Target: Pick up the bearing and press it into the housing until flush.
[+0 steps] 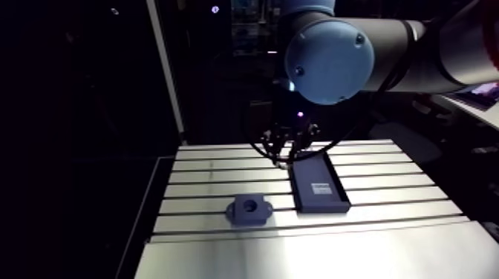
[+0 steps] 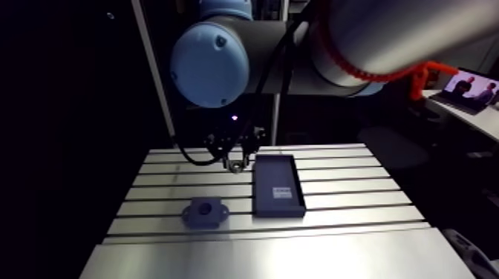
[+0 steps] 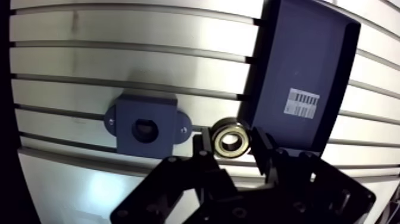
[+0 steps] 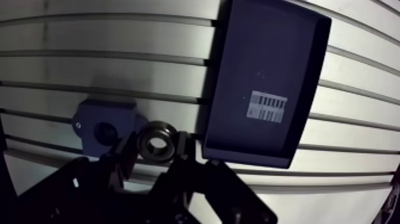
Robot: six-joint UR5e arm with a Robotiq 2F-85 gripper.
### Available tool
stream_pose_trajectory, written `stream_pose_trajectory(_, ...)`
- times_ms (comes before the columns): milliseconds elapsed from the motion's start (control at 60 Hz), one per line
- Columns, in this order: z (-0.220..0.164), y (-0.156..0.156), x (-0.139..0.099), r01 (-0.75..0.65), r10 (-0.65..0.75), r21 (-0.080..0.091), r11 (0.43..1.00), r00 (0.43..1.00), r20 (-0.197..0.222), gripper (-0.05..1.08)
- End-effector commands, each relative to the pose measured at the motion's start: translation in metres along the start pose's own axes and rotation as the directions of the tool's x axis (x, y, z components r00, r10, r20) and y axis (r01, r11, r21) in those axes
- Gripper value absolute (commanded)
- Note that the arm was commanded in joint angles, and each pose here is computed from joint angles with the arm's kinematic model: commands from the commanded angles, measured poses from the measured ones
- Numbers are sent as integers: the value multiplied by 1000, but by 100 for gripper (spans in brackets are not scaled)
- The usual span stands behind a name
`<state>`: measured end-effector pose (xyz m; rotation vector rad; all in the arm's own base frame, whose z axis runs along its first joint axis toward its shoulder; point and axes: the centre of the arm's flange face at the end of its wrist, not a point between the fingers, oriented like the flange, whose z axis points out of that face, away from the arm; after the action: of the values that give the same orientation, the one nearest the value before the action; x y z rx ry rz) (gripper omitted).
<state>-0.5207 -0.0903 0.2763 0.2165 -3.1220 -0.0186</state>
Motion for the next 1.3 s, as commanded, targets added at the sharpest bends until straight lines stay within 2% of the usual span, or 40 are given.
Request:
stream_pose_trajectory(17,4,-23,-1,32,-32,6,999,999,7,61)
stream_pose_trajectory(650,38,-73,-11,101,-102,16,995,992,69,61)
stream_pose_trajectory(850,48,-80,-12,107,-108,15,994,992,62,61)
stream_pose_trajectory(1300,60,-84,-16,112,-113,17,994,990,83,61)
